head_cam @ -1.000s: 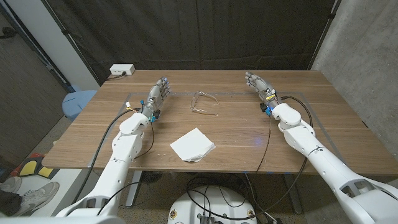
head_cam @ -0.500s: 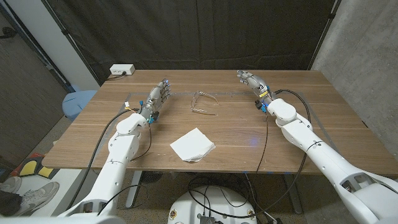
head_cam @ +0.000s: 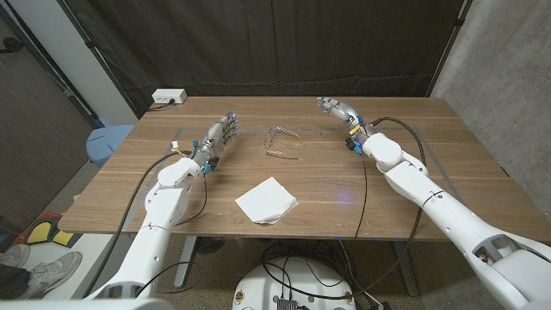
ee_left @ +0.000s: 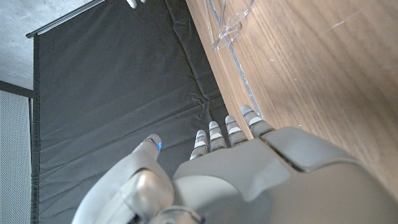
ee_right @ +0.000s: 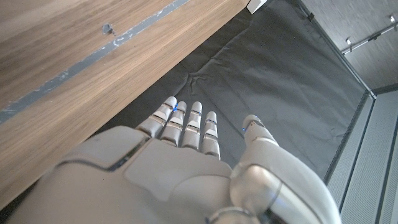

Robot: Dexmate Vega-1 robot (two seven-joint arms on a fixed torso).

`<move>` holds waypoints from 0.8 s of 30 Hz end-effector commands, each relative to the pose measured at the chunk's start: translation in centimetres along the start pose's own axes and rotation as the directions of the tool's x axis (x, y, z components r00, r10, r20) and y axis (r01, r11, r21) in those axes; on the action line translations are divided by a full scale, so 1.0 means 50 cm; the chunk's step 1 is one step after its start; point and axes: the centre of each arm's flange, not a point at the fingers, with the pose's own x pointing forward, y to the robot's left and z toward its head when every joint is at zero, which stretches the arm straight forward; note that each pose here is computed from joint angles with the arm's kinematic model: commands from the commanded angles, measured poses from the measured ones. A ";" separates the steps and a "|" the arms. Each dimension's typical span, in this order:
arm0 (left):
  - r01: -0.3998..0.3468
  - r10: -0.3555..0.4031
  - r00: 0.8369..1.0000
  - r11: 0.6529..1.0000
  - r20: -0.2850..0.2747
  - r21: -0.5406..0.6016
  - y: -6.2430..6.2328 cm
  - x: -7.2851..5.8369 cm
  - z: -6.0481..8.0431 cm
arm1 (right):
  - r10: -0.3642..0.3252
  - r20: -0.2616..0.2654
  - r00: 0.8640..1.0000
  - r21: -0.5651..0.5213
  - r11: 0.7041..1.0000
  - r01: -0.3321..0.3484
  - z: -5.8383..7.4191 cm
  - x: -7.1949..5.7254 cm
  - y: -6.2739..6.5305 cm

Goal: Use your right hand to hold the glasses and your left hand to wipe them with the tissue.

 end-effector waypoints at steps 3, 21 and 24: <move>0.022 -0.021 0.999 0.999 -0.025 0.033 0.006 -0.034 0.003 | 0.066 0.019 0.998 -0.130 0.990 -0.063 0.045 0.012 0.047; 0.053 -0.046 0.997 0.993 -0.069 0.103 0.024 -0.074 0.009 | 0.125 0.049 0.991 -0.284 0.953 -0.106 0.099 0.049 0.093; 0.063 -0.054 0.996 0.991 -0.078 0.122 0.023 -0.077 0.012 | 0.133 0.056 0.989 -0.313 0.944 -0.109 0.107 0.057 0.099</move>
